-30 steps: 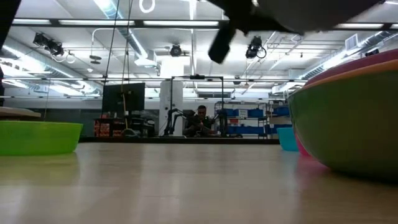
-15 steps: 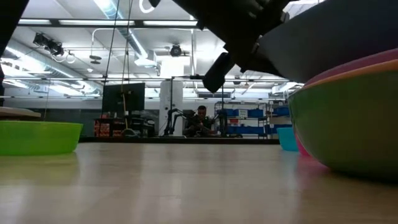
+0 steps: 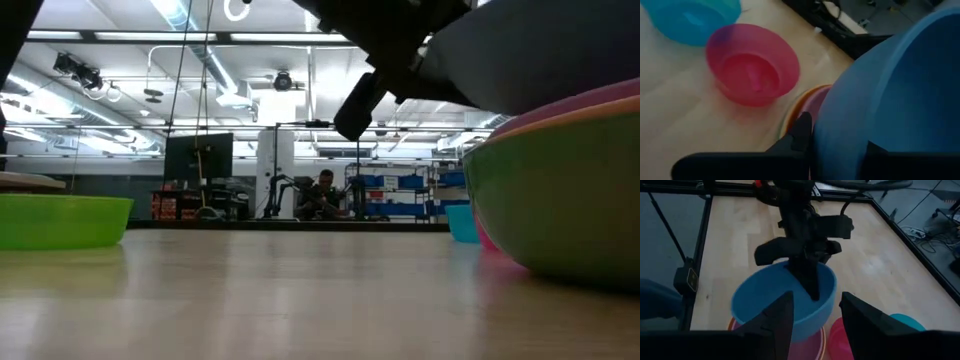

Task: Nest bowls inside each other
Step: Stack the light blue bowl on top of the pink bowl

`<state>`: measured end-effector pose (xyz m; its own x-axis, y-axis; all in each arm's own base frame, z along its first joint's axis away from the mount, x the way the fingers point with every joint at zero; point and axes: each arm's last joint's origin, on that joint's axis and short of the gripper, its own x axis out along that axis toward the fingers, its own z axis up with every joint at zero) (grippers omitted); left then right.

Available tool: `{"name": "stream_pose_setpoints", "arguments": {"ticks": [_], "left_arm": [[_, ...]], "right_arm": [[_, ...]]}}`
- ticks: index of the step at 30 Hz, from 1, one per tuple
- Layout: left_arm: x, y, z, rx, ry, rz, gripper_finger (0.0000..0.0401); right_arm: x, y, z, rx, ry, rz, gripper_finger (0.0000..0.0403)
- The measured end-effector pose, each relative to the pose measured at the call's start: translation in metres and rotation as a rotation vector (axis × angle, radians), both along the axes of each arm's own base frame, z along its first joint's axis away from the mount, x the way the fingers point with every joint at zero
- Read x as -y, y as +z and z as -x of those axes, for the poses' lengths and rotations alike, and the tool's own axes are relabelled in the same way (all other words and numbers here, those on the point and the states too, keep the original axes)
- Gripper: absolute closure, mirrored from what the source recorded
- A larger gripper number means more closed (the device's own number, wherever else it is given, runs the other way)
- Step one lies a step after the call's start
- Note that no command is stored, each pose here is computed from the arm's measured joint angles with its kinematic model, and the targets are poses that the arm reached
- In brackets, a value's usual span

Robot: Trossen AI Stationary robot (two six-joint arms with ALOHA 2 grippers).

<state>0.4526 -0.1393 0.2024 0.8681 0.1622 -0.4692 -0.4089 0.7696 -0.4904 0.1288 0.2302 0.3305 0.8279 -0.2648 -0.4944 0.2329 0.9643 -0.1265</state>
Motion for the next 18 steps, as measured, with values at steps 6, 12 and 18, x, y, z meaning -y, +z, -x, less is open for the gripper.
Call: {"name": "stream_pose_setpoints", "arguments": {"ticks": [6,12,18], "left_arm": [[0.0063,0.0,0.0016,-0.002,-0.031,0.018,0.0357],[0.008,-0.0005,0.0024,-0.007,-0.037,0.034,0.0345],[0.0085,-0.0005,0.0023,-0.008,-0.05,0.043,0.0293]], "right_arm": [[0.0,-0.0001,0.0,-0.003,-0.003,-0.008,0.0251],[0.0017,-0.0007,-0.0032,-0.021,-0.022,-0.032,0.0251],[0.0036,-0.0012,-0.0065,-0.039,-0.03,-0.033,0.0251]]}}
